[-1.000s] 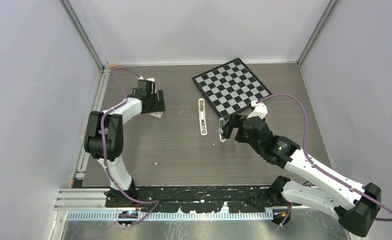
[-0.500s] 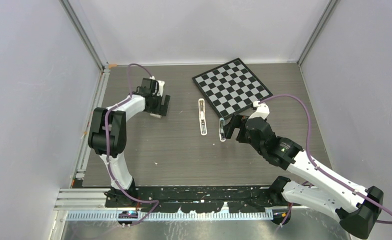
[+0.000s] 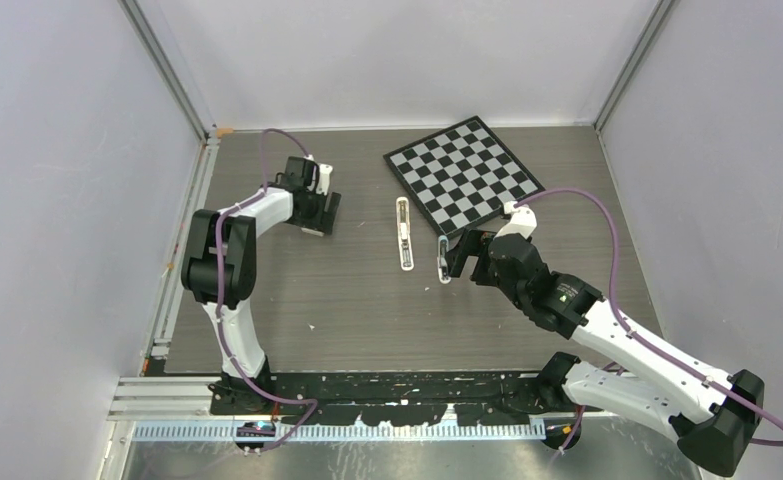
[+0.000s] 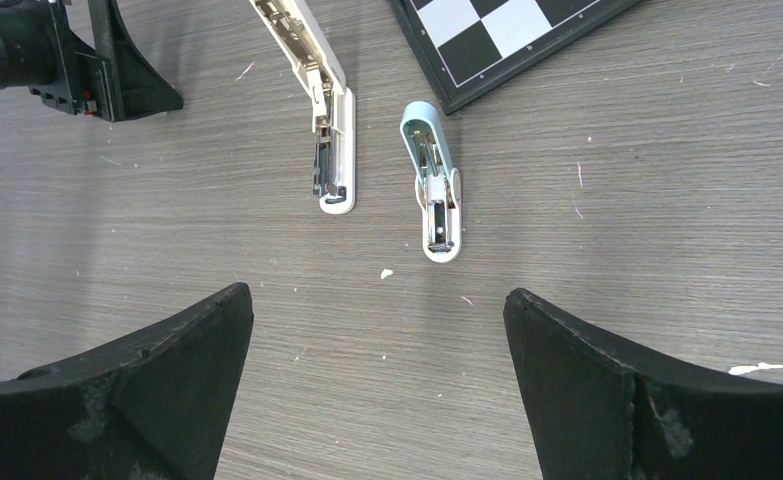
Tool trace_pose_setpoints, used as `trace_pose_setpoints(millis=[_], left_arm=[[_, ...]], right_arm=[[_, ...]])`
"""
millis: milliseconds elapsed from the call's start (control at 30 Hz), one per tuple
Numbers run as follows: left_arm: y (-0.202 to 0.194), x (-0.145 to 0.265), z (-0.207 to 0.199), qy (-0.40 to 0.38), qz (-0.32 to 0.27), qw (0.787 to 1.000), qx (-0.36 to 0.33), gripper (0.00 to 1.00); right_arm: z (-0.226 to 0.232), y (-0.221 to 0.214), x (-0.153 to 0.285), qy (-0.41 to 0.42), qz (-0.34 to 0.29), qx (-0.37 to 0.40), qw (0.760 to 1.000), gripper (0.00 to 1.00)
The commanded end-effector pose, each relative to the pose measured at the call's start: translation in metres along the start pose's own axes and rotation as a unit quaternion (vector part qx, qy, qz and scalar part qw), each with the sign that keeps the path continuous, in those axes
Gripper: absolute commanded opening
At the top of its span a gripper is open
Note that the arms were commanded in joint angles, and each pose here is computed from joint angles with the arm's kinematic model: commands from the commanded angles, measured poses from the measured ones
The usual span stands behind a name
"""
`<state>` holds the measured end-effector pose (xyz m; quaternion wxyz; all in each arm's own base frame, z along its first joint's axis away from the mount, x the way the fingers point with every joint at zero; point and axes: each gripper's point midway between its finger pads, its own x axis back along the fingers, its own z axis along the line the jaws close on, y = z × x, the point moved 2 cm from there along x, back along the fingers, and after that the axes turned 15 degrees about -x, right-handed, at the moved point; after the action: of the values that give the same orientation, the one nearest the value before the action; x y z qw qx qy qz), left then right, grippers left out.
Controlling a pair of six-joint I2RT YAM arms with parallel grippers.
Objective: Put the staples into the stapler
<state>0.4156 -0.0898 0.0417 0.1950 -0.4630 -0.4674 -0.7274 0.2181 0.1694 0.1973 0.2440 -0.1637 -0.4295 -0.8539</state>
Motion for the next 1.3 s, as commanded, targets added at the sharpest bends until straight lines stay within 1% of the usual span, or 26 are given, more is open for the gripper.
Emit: trace_pose_setpoints(millis=[0, 167, 300, 400, 567, 700, 800, 867, 1000, 1100, 1267], left_arm=[[0.008, 0.012, 0.003, 0.003, -0.011, 1.000, 0.000, 0.74], [0.015, 0.016, 0.001, -0.003, -0.025, 1.000, 0.002, 0.66], [0.017, 0.018, -0.001, -0.010, -0.028, 1.000, 0.009, 0.61], [0.021, 0.022, -0.005, -0.023, -0.037, 0.999, 0.013, 0.59], [0.024, 0.033, -0.016, -0.047, -0.047, 0.997, 0.044, 0.57], [0.021, 0.048, -0.028, -0.066, -0.059, 0.994, 0.058, 0.56], [0.014, 0.065, -0.048, -0.089, -0.061, 0.993, 0.047, 0.56], [0.007, 0.079, -0.065, -0.090, -0.055, 0.994, 0.021, 0.55], [-0.004, 0.112, -0.102, -0.085, -0.067, 0.994, -0.027, 0.55], [-0.015, 0.128, -0.131, -0.086, -0.073, 0.993, -0.034, 0.55], [-0.020, 0.144, -0.173, -0.092, -0.094, 0.991, -0.037, 0.54]], right_arm=[[0.011, 0.013, 0.004, 0.016, -0.019, -0.008, 1.000, 1.00], [0.013, 0.015, 0.004, 0.017, -0.021, -0.006, 1.000, 1.00], [0.016, 0.016, 0.006, 0.022, -0.020, -0.006, 1.000, 1.00], [0.018, 0.017, 0.007, 0.027, -0.018, -0.007, 0.999, 1.00], [0.022, 0.018, 0.007, 0.031, -0.016, -0.004, 0.999, 1.00], [0.022, 0.020, 0.011, 0.034, -0.020, -0.020, 0.999, 1.00], [0.025, 0.018, 0.015, 0.049, -0.015, -0.038, 0.998, 1.00], [0.026, 0.019, 0.018, 0.055, -0.015, -0.048, 0.997, 1.00], [0.022, 0.023, 0.021, 0.048, -0.028, -0.055, 0.997, 1.00], [0.012, 0.026, 0.024, 0.033, -0.044, -0.065, 0.996, 1.00], [-0.005, 0.030, 0.030, 0.018, -0.073, -0.093, 0.993, 1.00]])
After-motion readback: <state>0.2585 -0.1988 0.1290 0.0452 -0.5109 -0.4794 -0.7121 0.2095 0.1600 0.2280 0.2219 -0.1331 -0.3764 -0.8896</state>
